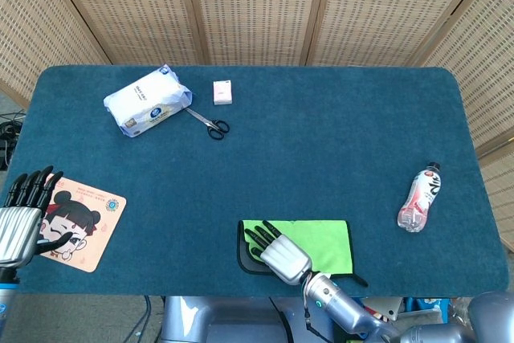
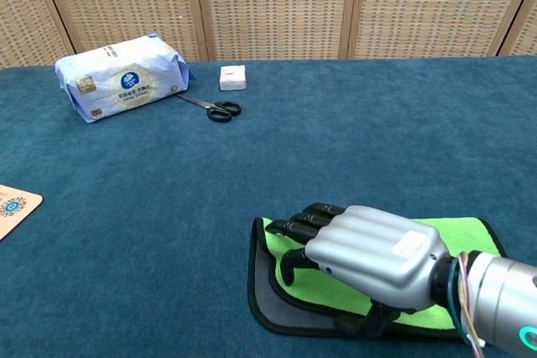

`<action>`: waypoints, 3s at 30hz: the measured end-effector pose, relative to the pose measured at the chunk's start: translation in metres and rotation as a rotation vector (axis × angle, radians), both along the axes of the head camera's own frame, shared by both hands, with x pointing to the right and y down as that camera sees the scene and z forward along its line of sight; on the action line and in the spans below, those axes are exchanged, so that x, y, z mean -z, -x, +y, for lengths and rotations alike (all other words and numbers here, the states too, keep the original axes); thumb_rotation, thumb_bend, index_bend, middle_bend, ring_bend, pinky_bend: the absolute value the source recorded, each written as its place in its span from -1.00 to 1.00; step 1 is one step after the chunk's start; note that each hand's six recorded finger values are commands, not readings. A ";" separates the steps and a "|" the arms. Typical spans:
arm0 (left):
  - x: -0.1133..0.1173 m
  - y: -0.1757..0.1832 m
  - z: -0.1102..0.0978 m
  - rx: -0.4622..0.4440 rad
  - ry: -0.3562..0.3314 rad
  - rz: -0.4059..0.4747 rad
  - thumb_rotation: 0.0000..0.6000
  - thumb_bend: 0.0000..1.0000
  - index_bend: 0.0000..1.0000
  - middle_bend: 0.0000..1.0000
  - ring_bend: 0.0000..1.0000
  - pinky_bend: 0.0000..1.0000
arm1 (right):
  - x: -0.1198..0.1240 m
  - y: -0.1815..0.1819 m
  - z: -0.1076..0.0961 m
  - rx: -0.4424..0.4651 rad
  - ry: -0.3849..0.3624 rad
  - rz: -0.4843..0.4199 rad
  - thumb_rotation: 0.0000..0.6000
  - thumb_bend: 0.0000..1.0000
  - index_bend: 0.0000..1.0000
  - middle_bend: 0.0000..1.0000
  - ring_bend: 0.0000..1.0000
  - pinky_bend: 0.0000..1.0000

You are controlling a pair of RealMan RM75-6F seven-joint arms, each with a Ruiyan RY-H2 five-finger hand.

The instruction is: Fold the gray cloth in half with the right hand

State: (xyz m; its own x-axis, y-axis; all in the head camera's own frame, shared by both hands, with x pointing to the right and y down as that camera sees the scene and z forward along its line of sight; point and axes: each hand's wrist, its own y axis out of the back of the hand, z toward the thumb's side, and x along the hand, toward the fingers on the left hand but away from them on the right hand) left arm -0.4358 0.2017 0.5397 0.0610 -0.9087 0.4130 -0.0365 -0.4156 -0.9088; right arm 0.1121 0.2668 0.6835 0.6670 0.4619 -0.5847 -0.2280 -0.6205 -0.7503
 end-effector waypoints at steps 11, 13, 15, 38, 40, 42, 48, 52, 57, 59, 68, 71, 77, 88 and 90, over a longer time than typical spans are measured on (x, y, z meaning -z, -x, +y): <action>-0.001 0.000 0.000 0.000 0.006 0.002 1.00 -0.81 -1.00 -1.00 -1.00 -1.00 | -0.007 -0.003 0.001 0.010 -0.018 0.022 1.00 -0.26 -0.37 -1.00 -1.00 -1.00; -0.001 0.000 0.000 -0.001 0.006 0.001 1.00 -0.81 -1.00 -1.00 -1.00 -1.00 | -0.008 -0.003 0.001 0.011 -0.020 0.024 1.00 -0.26 -0.35 -1.00 -1.00 -1.00; -0.001 0.000 0.000 0.000 0.007 0.002 1.00 -0.81 -1.00 -1.00 -1.00 -1.00 | -0.008 -0.003 0.001 0.012 -0.021 0.023 1.00 -0.26 -0.31 -1.00 -1.00 -1.00; -0.002 0.000 0.000 0.001 0.009 0.000 1.00 -0.81 -1.00 -1.00 -1.00 -1.00 | -0.008 -0.002 0.002 0.009 -0.018 0.013 1.00 0.04 0.00 -1.00 -1.00 -1.00; -0.002 0.000 0.000 0.002 0.010 0.000 1.00 -0.80 -1.00 -1.00 -1.00 -1.00 | -0.008 -0.002 0.003 0.008 -0.015 0.008 1.00 0.04 0.01 -1.00 -1.00 -1.00; -0.002 0.000 0.000 0.002 0.011 0.000 1.00 -0.81 -1.00 -1.00 -1.00 -1.00 | -0.007 -0.001 0.003 0.008 -0.014 0.001 1.00 0.04 0.02 -1.00 -1.00 -1.00; -0.002 0.000 0.000 0.002 0.010 0.000 1.00 -0.81 -1.00 -1.00 -1.00 -1.00 | -0.005 0.000 0.002 -0.001 -0.008 -0.019 1.00 0.04 0.03 -1.00 -1.00 -1.00; -0.002 -0.001 0.000 0.001 0.010 -0.001 1.00 -0.81 -1.00 -1.00 -1.00 -1.00 | -0.003 0.002 0.002 -0.005 -0.002 -0.032 1.00 0.04 0.04 -1.00 -1.00 -1.00; -0.002 -0.001 -0.001 0.002 0.010 -0.001 1.00 -0.81 -1.00 -1.00 -1.00 -1.00 | 0.001 0.007 0.004 0.002 0.007 -0.051 1.00 0.04 0.04 -1.00 -1.00 -1.00; -0.002 0.000 0.000 0.002 0.010 0.000 1.00 -0.81 -1.00 -1.00 -1.00 -1.00 | 0.001 0.009 0.005 0.007 0.008 -0.056 1.00 0.04 0.04 -1.00 -1.00 -1.00; -0.002 0.000 -0.001 0.004 0.010 0.002 1.00 -0.81 -1.00 -1.00 -1.00 -1.00 | 0.002 0.015 0.007 0.024 0.008 -0.058 1.00 0.04 0.04 -1.00 -1.00 -1.00; -0.002 0.000 -0.001 0.004 0.011 0.002 1.00 -0.81 -1.00 -1.00 -1.00 -1.00 | 0.003 0.015 0.009 0.025 0.011 -0.060 1.00 0.04 0.04 -1.00 -1.00 -1.00; -0.002 0.000 -0.001 0.005 0.011 0.002 1.00 -0.80 -1.00 -1.00 -1.00 -1.00 | 0.005 0.016 0.011 0.038 0.008 -0.061 1.00 0.04 0.04 -1.00 -1.00 -1.00; -0.002 0.001 -0.001 0.007 0.013 0.001 1.00 -0.81 -1.00 -1.00 -1.00 -1.00 | 0.008 0.019 0.016 0.058 0.003 -0.069 1.00 0.04 0.05 -1.00 -1.00 -1.00; -0.002 0.000 -0.001 0.006 0.014 0.001 1.00 -0.81 -1.00 -1.00 -1.00 -1.00 | 0.008 0.018 0.017 0.068 -0.001 -0.066 1.00 0.04 0.05 -1.00 -1.00 -1.00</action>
